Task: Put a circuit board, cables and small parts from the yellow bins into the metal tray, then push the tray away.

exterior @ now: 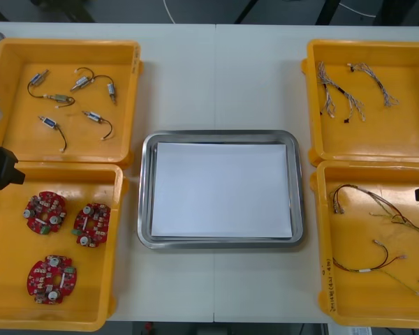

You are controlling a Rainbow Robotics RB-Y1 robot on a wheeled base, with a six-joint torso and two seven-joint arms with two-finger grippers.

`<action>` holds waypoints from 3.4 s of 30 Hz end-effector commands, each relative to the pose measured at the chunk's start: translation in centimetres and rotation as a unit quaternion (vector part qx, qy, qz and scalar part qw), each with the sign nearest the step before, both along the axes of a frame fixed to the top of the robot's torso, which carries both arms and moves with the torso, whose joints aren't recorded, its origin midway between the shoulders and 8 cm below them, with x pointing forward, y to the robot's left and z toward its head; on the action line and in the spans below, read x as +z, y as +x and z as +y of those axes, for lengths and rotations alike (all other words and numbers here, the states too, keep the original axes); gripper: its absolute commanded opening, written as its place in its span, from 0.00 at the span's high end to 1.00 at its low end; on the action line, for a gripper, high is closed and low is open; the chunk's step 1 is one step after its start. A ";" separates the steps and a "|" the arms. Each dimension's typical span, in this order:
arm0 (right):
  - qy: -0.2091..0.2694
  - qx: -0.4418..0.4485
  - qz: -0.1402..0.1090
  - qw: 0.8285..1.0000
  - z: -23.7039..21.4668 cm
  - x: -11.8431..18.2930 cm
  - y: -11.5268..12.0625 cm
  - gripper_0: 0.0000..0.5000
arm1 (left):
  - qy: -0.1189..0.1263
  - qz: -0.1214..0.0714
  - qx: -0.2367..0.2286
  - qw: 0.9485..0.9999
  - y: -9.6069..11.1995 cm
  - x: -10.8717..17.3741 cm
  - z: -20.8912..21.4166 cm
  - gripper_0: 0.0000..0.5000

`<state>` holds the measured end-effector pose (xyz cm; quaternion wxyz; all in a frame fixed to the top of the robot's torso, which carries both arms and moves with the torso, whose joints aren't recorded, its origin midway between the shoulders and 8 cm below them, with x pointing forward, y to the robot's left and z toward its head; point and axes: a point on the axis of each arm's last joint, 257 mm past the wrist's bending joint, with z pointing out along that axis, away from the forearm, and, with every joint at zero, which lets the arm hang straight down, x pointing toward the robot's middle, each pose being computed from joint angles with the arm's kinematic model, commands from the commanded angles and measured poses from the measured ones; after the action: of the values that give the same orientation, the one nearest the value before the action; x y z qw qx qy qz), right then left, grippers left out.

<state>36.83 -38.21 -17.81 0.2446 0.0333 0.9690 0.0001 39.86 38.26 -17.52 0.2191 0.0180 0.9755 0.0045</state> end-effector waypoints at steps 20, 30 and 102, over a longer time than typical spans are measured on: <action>-0.006 -0.028 -0.005 1.000 -1.5 0.9 -0.2 0.00 | 0.015 -0.019 -0.028 0.999 0.7 1.3 0.2 0.00; -0.006 -0.028 -0.005 1.000 -1.5 0.9 -0.2 0.00 | 0.015 -0.019 -0.028 0.999 0.7 1.3 0.2 0.00; -0.095 0.092 0.006 0.991 -7.7 -5.5 -1.4 0.00 | 0.096 -0.106 -0.200 0.969 0.9 -8.8 3.2 0.00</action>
<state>36.41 -44.78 -22.31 0.2617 -0.0625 0.9619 -0.0491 41.74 40.32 -25.38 0.3328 0.1720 0.9268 0.0268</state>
